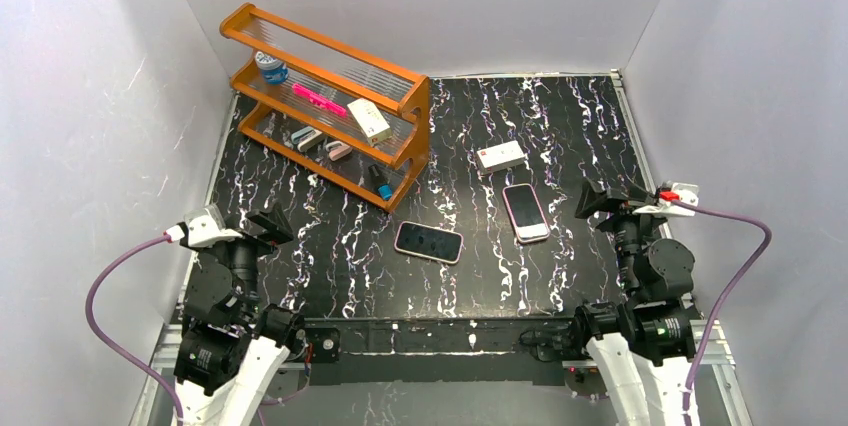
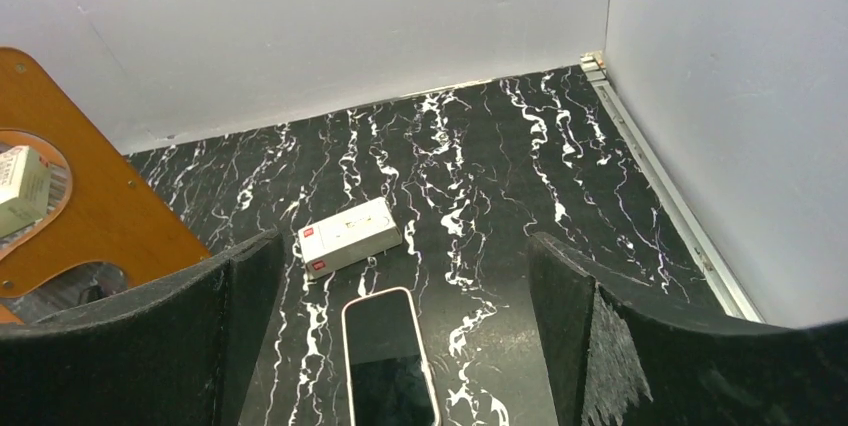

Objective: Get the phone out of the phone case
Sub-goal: Pick up the phone at the center of the board.

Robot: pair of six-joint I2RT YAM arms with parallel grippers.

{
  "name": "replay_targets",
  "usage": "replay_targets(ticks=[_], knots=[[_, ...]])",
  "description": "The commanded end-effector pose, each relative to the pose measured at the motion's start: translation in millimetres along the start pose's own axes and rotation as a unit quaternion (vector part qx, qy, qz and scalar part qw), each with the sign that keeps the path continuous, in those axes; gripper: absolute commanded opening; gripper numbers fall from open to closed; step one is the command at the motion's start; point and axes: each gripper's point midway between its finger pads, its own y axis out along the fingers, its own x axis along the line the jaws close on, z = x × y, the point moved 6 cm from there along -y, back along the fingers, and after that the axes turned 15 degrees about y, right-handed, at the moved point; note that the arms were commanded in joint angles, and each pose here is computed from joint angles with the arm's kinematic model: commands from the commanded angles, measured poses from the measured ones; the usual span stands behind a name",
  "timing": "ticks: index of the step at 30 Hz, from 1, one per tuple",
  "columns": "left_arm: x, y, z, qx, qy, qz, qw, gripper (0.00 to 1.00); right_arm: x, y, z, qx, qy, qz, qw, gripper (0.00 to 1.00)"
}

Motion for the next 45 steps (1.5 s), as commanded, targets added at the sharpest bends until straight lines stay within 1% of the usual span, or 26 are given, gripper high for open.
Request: replay_targets(ticks=[1, 3, 6, 9, 12, 16, 18, 20, 22, 23, 24, 27, 29, 30, 31, 34, 37, 41, 45], knots=[[-1, 4, -2, -0.001, -0.006, -0.009, 1.000, 0.98, 11, 0, -16, -0.004, 0.005, -0.012, 1.000, 0.99], [-3, 3, -3, -0.001, -0.006, 0.002, 1.000, 0.98, 12, 0, -23, 0.000, 0.009, 0.000, 1.000, 0.99], [-7, 2, -4, -0.002, -0.009, 0.022, 1.000, 0.98, 16, 3, -22, 0.032, 0.019, 0.006, 0.999, 0.99], [-12, 2, -3, 0.002, -0.010, 0.038, 0.999, 0.98, 21, 10, -11, 0.088, 0.047, 0.016, 0.995, 0.99], [-19, 5, -1, 0.017, -0.005, 0.060, 0.998, 0.98, 25, 19, 4, 0.154, 0.074, 0.033, 0.985, 0.99], [-32, 11, 3, 0.055, -0.014, 0.086, 0.995, 0.98, 31, 31, 29, 0.255, 0.103, 0.045, 0.960, 0.99], [-40, 15, 5, 0.080, -0.015, 0.103, 0.991, 0.98, 33, 35, 44, 0.313, 0.122, 0.061, 0.940, 0.99], [-47, 19, 9, 0.105, -0.015, 0.116, 0.988, 0.98, 30, 40, 59, 0.357, 0.141, 0.099, 0.918, 0.99], [-54, 22, 17, 0.128, -0.012, 0.129, 0.983, 0.98, 22, 47, 71, 0.367, 0.161, 0.153, 0.903, 0.99], [-57, 25, 23, 0.142, -0.008, 0.134, 0.981, 0.98, 18, 48, 79, 0.372, 0.162, 0.167, 0.898, 0.99], [-59, 26, 28, 0.152, -0.006, 0.138, 0.979, 0.98, 14, 48, 90, 0.381, 0.162, 0.166, 0.895, 0.99], [-65, 28, 35, 0.177, 0.008, 0.157, 0.972, 0.98, 10, 48, 117, 0.402, 0.154, 0.113, 0.896, 0.99], [-67, 28, 41, 0.188, 0.016, 0.164, 0.968, 0.98, 6, 54, 126, 0.412, 0.137, 0.112, 0.894, 0.99], [-68, 28, 44, 0.192, 0.017, 0.166, 0.967, 0.98, 0, 59, 133, 0.424, 0.126, 0.129, 0.887, 0.99], [-69, 28, 45, 0.194, 0.015, 0.171, 0.966, 0.98, -2, 64, 134, 0.428, 0.116, 0.138, 0.886, 0.99], [-71, 27, 42, 0.185, 0.013, 0.183, 0.965, 0.98, -9, 82, 149, 0.466, 0.088, 0.164, 0.865, 0.99], [-70, 25, 41, 0.177, 0.011, 0.182, 0.967, 0.98, -16, 95, 165, 0.490, 0.074, 0.178, 0.850, 0.99], [-69, 23, 39, 0.165, 0.008, 0.187, 0.968, 0.98, -20, 102, 186, 0.545, 0.063, 0.183, 0.816, 0.99], [-68, 22, 38, 0.162, 0.009, 0.188, 0.969, 0.98, -25, 105, 198, 0.568, 0.055, 0.186, 0.800, 0.99]])
